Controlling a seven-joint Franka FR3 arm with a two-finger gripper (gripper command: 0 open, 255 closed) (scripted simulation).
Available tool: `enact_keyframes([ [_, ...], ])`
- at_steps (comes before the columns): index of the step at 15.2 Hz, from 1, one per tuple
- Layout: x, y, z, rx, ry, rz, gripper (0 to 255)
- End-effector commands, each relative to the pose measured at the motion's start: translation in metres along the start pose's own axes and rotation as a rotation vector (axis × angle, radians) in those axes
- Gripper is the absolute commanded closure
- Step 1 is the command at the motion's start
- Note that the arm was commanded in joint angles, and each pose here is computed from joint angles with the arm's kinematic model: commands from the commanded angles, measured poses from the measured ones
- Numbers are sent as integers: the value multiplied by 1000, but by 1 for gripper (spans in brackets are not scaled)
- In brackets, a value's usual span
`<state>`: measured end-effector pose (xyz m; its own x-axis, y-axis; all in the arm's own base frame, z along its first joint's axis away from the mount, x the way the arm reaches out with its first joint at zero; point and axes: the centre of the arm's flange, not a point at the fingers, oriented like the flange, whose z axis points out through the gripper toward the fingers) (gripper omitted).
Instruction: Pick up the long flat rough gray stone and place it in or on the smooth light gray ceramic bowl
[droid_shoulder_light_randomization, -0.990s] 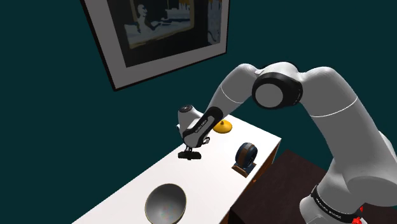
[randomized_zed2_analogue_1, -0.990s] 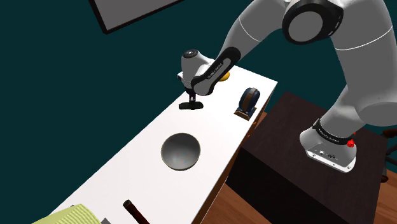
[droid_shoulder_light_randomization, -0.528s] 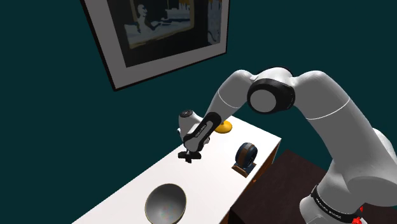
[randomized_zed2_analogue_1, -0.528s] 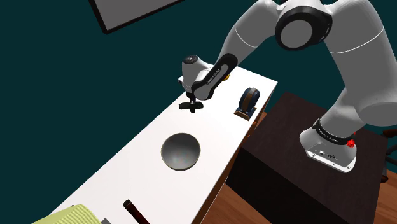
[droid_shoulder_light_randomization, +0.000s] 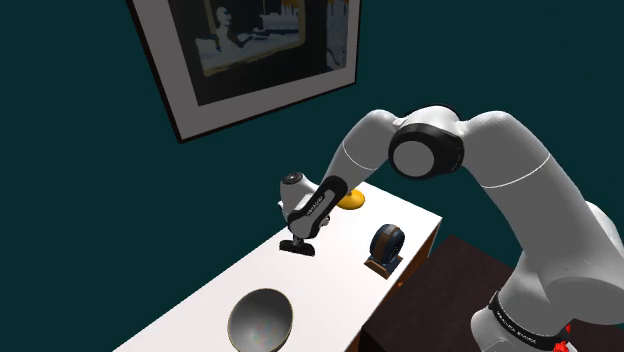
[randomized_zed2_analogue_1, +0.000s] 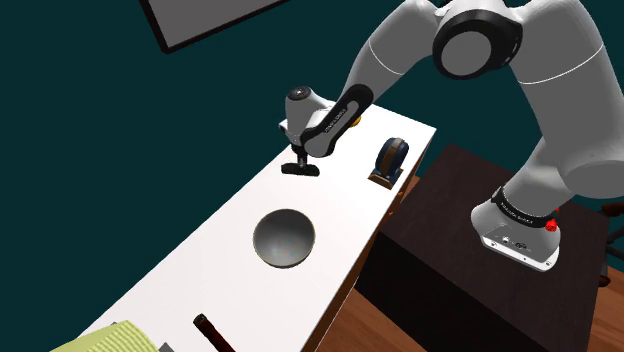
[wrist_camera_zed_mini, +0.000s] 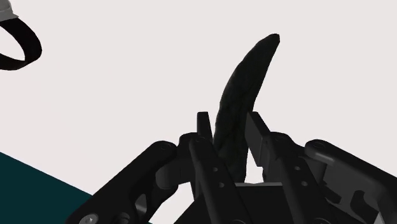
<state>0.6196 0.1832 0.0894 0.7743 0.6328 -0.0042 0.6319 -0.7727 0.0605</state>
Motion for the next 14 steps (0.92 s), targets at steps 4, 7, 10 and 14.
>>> enact_keyframes([
  [4,-2,1,3,0,-5,2,255],
  [7,-2,1,2,0,-5,2,255],
  [10,-2,2,-13,0,-5,2,255],
  [14,-2,4,-34,0,-5,2,255],
])
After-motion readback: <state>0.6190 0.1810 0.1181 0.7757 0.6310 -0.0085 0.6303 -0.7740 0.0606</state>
